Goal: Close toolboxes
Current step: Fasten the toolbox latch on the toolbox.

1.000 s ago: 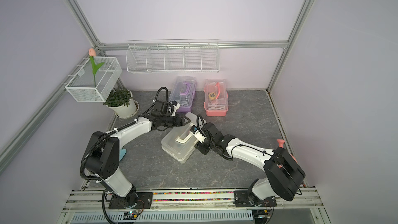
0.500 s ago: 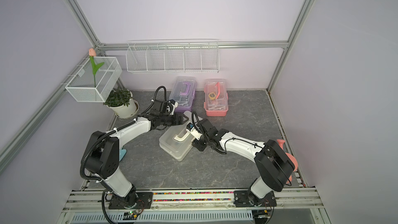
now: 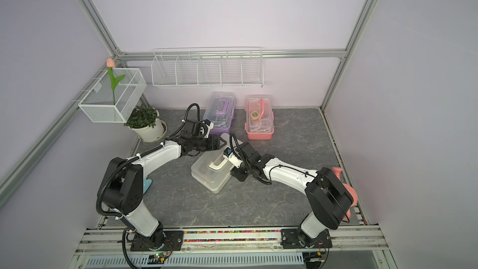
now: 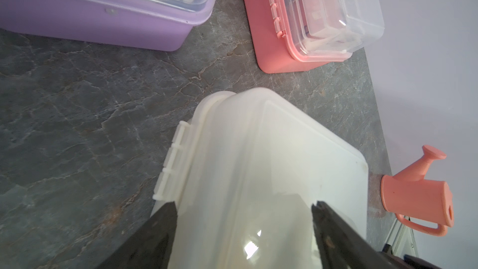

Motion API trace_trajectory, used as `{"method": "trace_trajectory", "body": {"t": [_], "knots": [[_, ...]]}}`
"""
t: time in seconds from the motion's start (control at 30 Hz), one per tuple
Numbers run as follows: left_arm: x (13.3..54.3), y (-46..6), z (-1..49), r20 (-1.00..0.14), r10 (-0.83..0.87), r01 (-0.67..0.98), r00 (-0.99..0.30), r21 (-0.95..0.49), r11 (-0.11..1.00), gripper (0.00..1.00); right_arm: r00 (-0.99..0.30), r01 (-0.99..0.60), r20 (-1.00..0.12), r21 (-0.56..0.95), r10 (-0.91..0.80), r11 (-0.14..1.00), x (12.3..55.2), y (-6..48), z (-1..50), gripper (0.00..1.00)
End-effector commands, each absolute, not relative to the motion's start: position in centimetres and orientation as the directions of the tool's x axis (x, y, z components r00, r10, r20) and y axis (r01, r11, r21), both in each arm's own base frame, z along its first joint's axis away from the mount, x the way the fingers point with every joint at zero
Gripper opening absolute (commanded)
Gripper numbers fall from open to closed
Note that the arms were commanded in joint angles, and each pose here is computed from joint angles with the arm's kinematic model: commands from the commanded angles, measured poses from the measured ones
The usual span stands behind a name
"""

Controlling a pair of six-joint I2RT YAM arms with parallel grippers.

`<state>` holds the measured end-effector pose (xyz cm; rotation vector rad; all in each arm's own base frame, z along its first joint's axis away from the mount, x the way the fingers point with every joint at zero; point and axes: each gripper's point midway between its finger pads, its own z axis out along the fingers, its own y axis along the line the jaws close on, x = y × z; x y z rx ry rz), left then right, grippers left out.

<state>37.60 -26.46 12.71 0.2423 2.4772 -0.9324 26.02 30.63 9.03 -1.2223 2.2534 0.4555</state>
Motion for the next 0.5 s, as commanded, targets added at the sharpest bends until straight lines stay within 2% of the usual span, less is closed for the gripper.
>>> {"method": "trace_trajectory", "body": {"t": [0.0,0.47], "knots": [[32.7,-26.3,7.3,-0.269,0.067,0.219,-0.961,-0.590,0.777,0.84,-0.420,-0.878,-0.589,0.071,-0.690,0.473,24.7,31.6,7.8,0.44],[32.8,-26.2,7.3,-0.268,0.065,0.217,-0.961,-0.587,0.780,0.84,-0.452,-0.842,-0.640,0.077,-0.622,0.533,23.8,29.9,7.7,0.45]]}}
